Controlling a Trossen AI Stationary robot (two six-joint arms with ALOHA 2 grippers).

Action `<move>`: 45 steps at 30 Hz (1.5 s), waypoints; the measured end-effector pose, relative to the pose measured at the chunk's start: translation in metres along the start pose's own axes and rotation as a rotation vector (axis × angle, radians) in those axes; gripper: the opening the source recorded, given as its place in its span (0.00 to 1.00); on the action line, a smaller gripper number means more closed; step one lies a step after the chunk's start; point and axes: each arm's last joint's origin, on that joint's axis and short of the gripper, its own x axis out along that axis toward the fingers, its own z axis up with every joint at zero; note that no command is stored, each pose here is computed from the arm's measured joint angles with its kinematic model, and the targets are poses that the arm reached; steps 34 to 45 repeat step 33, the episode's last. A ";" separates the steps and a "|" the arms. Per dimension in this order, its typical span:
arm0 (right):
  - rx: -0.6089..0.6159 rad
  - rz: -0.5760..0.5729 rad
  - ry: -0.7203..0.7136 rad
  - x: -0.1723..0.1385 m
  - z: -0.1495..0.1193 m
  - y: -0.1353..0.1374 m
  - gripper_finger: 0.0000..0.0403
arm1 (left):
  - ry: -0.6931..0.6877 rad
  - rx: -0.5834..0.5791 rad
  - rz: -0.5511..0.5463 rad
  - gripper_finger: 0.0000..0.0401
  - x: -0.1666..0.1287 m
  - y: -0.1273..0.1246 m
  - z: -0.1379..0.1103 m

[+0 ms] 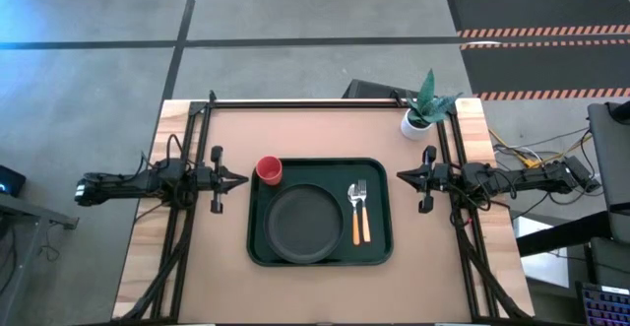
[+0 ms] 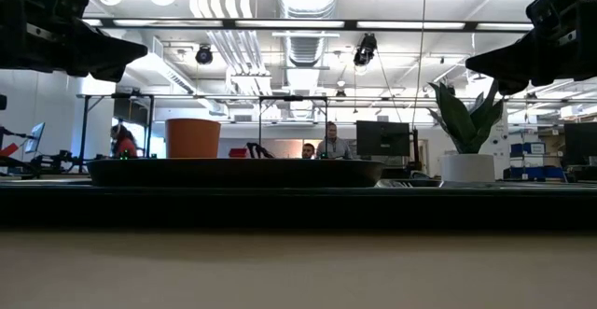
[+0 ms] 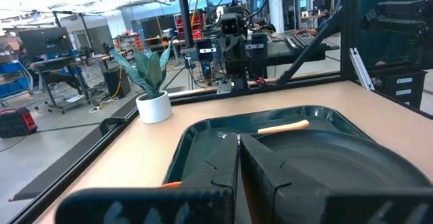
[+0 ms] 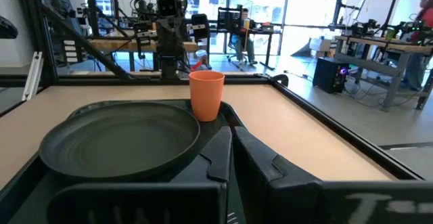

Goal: Pick and place plate/cup/fork/spoon on tray
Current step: Return to Home Position

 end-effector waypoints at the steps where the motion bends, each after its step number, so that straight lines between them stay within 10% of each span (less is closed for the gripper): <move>1: 0.000 0.000 0.000 0.000 0.000 0.000 0.02 | 0.000 0.000 -0.002 0.00 0.000 0.000 0.000; 45: 0.000 0.000 0.000 0.000 0.000 0.000 0.02 | 0.000 0.000 0.003 0.00 0.000 0.000 0.000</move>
